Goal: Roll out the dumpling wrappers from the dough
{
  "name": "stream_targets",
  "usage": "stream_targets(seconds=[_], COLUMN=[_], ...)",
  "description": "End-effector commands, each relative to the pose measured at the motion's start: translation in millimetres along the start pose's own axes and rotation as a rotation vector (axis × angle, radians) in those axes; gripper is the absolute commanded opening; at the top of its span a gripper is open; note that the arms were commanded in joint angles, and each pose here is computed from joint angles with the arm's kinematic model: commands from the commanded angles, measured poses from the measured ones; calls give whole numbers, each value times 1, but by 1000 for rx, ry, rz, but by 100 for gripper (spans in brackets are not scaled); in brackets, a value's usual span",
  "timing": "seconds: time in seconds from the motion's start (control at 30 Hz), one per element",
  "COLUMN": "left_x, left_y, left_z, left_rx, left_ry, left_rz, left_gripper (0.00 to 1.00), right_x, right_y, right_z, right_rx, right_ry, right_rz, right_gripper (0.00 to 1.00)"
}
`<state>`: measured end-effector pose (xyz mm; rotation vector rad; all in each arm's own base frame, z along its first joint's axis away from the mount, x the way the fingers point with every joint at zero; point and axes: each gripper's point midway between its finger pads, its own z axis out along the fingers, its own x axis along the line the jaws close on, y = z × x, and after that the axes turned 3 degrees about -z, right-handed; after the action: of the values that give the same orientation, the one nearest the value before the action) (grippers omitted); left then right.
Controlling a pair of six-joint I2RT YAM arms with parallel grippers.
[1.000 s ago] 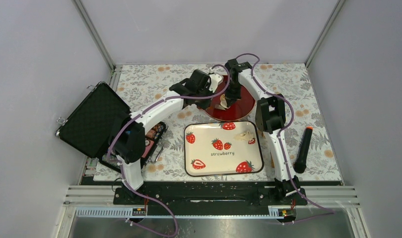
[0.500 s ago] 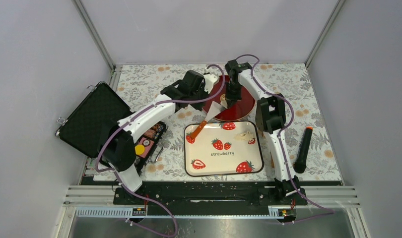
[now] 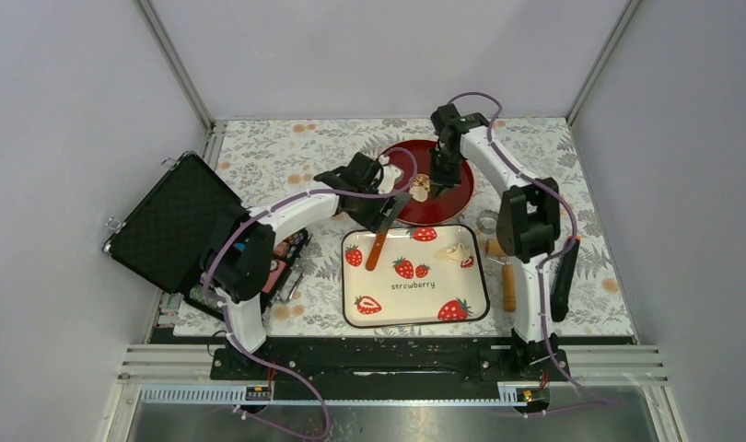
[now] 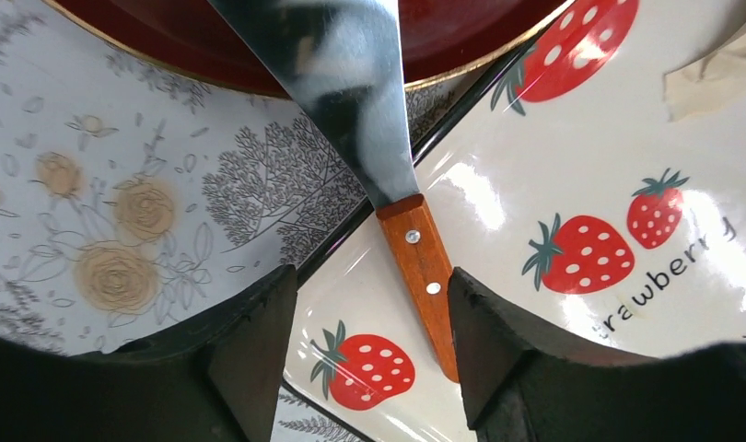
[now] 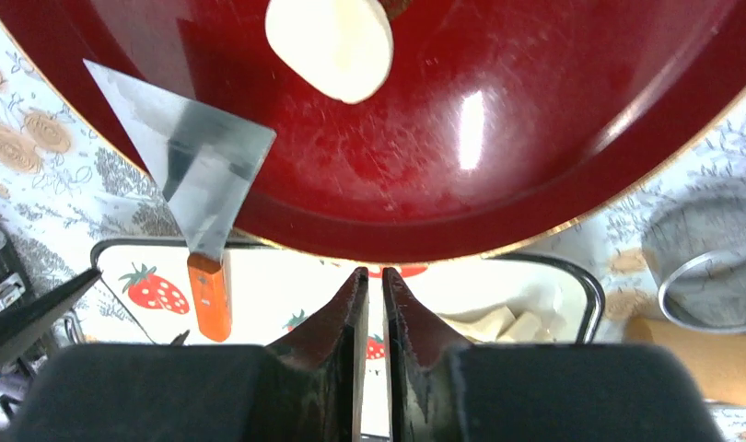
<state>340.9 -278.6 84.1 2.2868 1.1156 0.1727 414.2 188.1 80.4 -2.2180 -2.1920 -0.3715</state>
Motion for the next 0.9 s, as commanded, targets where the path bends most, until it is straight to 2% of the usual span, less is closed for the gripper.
stream_targets(seconds=[0.0,0.37,0.73,0.8,0.87], left_x=[-9,-17,-17,-17,-18], left_y=[-2,-15,-30,-32,-32], left_z=[12,33,46,48,49], left_rx=[-8,12,102,116,120], left_ry=[-37,61,99,102,97], left_rz=[-24,-56,-110,-113,-114], left_gripper=[61,61,52,49,41], right_x=[-10,-34,-37,-39,-39], right_y=[4,-20,-26,-26,-26], right_z=[-33,-33,-32,-33,-33], right_rx=[-84,-65,-62,-61,-63], right_ry=[65,118,139,139,141], right_rz=[39,107,127,131,130], right_gripper=[18,20,20,20,20])
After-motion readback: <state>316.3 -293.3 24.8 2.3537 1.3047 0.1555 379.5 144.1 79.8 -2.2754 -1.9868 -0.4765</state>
